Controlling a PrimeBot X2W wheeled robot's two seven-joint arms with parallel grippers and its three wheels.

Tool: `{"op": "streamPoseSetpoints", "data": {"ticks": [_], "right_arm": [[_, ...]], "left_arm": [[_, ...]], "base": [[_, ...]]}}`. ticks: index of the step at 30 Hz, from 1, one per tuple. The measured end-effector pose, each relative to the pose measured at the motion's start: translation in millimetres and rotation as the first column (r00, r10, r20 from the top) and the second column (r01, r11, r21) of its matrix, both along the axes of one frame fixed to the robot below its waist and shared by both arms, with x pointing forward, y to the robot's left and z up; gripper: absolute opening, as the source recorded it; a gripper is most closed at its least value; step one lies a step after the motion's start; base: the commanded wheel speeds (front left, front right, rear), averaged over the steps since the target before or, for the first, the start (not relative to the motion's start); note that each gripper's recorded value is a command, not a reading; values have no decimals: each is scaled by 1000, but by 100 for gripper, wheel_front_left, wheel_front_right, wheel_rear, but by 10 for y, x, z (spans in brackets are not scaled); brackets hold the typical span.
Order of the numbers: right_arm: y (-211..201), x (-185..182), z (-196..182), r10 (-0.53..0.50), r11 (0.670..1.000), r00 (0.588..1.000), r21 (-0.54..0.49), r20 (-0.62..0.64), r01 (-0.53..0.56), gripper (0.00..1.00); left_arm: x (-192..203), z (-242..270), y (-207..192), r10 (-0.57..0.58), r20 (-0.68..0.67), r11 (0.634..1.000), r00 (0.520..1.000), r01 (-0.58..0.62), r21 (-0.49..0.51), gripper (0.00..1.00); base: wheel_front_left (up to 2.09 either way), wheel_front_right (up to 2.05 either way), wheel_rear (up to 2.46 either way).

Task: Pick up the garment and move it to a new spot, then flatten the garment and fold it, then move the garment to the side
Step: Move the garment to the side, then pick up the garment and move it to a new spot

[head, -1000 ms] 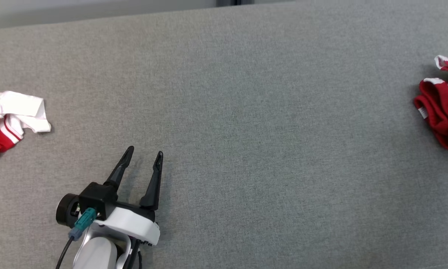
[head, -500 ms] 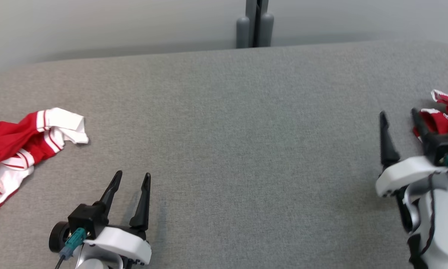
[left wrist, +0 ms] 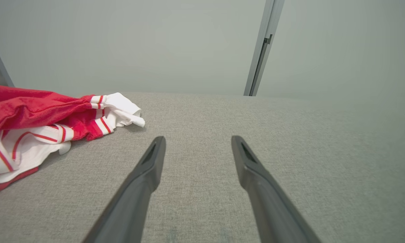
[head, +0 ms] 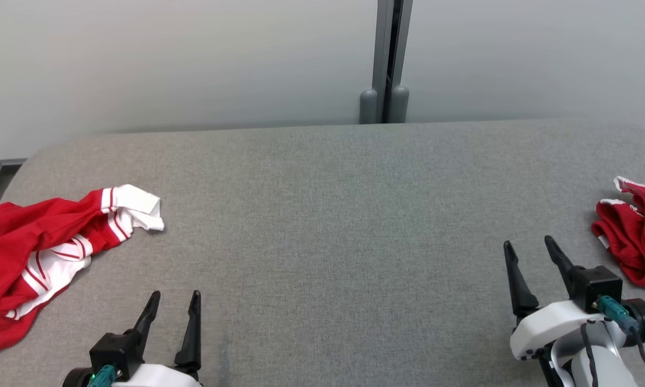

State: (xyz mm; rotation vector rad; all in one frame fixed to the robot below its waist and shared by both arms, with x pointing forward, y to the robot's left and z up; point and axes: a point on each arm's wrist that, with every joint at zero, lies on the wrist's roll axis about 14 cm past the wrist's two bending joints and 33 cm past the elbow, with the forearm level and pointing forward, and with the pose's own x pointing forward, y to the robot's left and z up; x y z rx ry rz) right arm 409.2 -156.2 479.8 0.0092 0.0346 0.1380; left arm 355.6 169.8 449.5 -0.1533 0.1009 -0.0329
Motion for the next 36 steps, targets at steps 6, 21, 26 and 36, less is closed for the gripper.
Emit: {"op": "streamPoseSetpoints", "data": {"ticks": [6, 21, 26, 36], "right_arm": [[27, -125, 65, -5, 997, 1000, 72, 18, 4, 100], [311, -65, -4, 74, 994, 997, 78, -2, -73, 100], [598, -3, -56, 151, 985, 988, 82, -18, -149, 100], [1428, 33, -184, 369, 926, 928, 102, -56, -363, 100]], "left_arm": [[-97, 20, 147, 57, 6, 998, 998, -57, 17, 100], [-207, 9, 393, 143, 2, 989, 990, -143, 22, 100], [-379, -18, 675, 243, -7, 970, 970, -243, 22, 100], [-1031, -88, 1444, 505, -31, 862, 862, -503, 63, 100]], "base": [[0, 0, 0], [0, 0, 0], [0, 0, 0], [0, 0, 0]]}}
